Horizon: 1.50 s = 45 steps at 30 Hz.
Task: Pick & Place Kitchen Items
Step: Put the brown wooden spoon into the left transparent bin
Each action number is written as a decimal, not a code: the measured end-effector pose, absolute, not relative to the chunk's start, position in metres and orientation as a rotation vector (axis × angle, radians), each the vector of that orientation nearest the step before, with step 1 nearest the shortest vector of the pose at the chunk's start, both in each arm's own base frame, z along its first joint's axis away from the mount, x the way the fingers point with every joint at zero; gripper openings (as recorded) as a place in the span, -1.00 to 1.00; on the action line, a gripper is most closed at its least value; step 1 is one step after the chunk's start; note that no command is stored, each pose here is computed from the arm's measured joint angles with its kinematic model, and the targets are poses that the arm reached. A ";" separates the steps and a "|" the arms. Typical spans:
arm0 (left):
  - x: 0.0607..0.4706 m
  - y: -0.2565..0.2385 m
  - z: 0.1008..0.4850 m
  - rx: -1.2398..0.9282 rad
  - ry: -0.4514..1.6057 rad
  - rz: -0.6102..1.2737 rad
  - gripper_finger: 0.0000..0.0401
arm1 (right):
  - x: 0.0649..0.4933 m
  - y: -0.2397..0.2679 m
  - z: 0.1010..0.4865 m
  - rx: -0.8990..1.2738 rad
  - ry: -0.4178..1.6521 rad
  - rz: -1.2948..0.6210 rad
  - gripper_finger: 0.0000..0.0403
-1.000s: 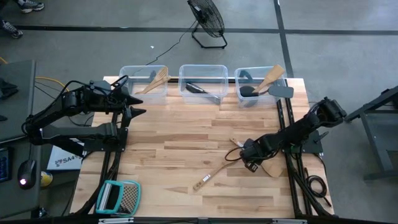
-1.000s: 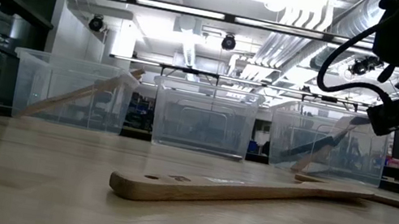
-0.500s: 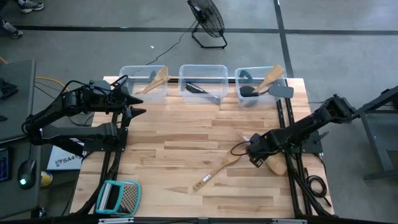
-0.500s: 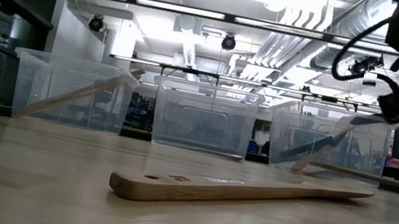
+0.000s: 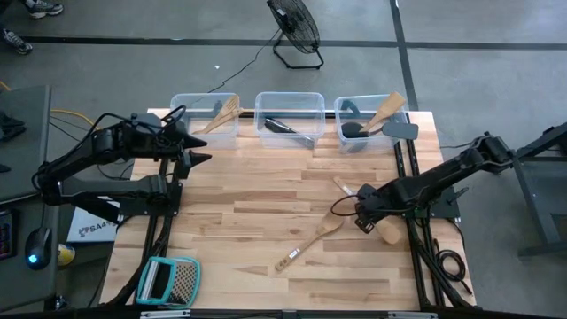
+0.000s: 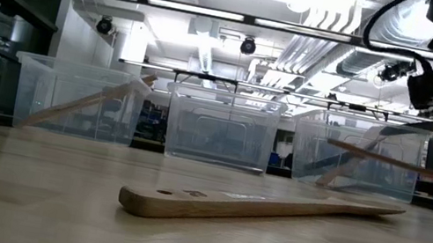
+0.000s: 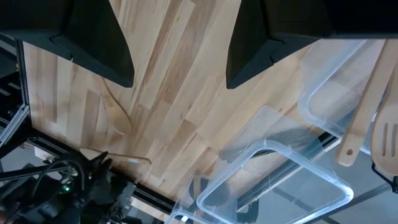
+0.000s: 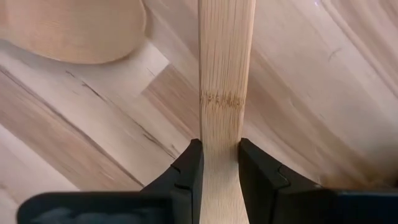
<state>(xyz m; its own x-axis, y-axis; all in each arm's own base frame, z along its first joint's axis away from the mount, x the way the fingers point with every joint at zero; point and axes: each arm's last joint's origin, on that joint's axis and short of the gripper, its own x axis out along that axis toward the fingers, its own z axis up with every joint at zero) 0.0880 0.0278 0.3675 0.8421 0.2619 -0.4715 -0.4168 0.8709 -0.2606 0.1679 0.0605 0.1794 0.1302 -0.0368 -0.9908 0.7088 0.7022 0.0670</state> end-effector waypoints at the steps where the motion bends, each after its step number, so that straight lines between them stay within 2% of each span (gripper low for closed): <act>1: 0.090 0.028 0.368 -0.366 0.440 0.366 0.25 | 0.168 0.060 0.180 0.621 1.336 -0.593 -0.65; 8: 0.100 0.032 0.368 -0.368 0.442 0.364 0.25 | 0.169 0.060 0.185 0.597 1.268 -0.562 -0.65; 16: 0.119 0.037 0.370 -0.402 0.397 0.368 0.25 | 0.176 0.061 0.194 0.558 1.165 -0.418 -0.65; 30: 0.178 0.056 0.373 -0.470 0.261 0.357 0.25 | 0.211 0.051 0.220 0.454 0.719 -0.309 -0.65; 40: 0.220 0.065 0.367 -0.487 0.206 0.183 0.25 | 0.235 0.021 0.244 0.380 0.437 -0.220 -0.65; 45: 0.230 0.068 0.368 -0.496 0.163 0.172 0.25 | 0.241 0.003 0.254 0.356 0.342 -0.187 -0.65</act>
